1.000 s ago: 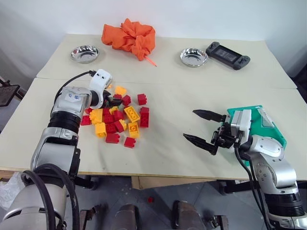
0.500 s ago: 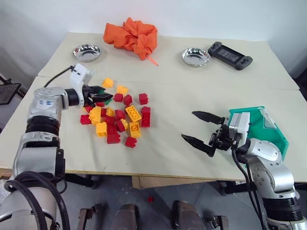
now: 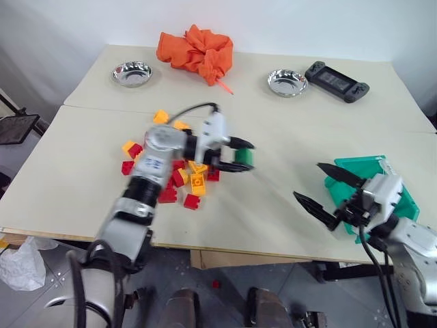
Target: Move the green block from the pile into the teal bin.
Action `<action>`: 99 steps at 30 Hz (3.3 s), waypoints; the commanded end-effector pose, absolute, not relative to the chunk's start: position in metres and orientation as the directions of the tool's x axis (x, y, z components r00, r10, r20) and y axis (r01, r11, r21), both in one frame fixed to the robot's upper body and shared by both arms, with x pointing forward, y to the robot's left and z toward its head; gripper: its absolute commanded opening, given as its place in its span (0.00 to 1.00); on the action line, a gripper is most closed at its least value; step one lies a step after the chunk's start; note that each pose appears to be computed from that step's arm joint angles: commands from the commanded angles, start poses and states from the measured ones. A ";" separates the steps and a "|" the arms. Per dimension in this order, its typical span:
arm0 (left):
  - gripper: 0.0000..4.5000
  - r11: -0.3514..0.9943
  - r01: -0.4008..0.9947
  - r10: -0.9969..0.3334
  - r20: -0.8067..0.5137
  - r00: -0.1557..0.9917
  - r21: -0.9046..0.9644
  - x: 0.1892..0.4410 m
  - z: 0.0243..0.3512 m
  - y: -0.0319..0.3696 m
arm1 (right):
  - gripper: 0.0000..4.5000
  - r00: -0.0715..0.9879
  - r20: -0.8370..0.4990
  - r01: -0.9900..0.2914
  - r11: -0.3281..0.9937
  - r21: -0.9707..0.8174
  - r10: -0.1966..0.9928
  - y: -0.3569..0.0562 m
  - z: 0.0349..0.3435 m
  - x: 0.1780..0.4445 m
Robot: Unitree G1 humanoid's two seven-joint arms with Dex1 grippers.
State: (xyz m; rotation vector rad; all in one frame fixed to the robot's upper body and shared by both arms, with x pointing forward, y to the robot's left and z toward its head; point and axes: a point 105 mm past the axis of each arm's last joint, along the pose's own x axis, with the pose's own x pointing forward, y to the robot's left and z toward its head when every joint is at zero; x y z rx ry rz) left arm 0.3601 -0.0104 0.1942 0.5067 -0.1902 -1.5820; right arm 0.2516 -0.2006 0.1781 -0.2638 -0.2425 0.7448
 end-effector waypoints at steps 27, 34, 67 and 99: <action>0.99 0.153 0.906 -0.986 0.002 0.166 0.394 0.318 0.199 0.123 | 1.00 0.819 -0.220 -0.556 0.829 -0.068 0.531 -0.178 0.166 0.289; 0.99 0.270 0.910 -0.950 -0.068 0.305 0.313 0.283 0.177 0.161 | 1.00 0.839 -0.357 -0.433 0.901 0.019 0.411 -0.175 0.152 0.322; 1.00 0.232 0.944 -0.972 0.085 0.218 0.234 0.277 0.156 0.100 | 0.33 0.879 0.128 -0.417 0.870 -0.262 0.460 -0.238 0.269 0.270; 1.00 0.508 0.820 -0.857 0.059 0.512 0.265 0.309 0.155 0.150 | 0.99 0.611 0.059 -0.741 0.596 -0.309 0.789 -0.188 0.227 0.257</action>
